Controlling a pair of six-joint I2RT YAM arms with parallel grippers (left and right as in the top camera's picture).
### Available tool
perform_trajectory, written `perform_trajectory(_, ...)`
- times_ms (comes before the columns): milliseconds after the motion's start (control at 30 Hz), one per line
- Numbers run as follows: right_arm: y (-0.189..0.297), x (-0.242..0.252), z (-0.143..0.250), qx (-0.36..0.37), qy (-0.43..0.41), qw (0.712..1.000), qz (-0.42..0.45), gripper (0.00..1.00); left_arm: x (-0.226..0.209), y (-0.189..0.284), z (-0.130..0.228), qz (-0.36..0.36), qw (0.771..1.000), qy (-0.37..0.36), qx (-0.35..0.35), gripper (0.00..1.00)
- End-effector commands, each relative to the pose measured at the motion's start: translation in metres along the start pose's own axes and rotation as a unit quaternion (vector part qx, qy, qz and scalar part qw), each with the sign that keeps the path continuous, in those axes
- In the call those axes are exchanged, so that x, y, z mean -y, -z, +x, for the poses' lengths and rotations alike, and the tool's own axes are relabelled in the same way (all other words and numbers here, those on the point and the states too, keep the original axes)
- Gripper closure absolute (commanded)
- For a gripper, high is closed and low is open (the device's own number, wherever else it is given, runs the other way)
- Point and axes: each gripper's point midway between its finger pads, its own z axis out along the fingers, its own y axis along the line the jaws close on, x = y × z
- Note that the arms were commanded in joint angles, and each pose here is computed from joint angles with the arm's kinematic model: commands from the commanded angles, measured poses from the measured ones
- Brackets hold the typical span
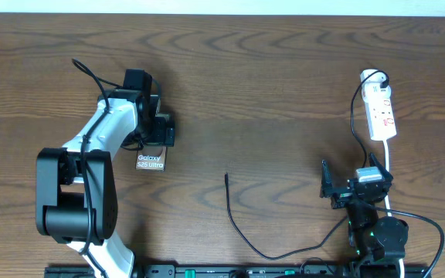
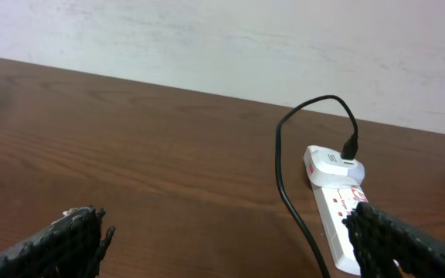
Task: Plug charger to phone and switch on socket
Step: 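Close the left gripper on the phone's top edge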
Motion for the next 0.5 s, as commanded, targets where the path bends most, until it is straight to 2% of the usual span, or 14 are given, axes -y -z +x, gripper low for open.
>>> perform_trajectory(0,0.0,-0.0012,0.001,-0.001,0.006,1.0,-0.002,0.01,-0.0025,-0.0056,0.0059,-0.007,1.0,-0.005,-0.013,0.02)
perform_trajectory(467,0.0,-0.0012,0.001,-0.001,0.006,1.0,-0.002,0.01,-0.0022,-0.0057,0.0019,-0.006,1.0,-0.008,-0.005,0.02)
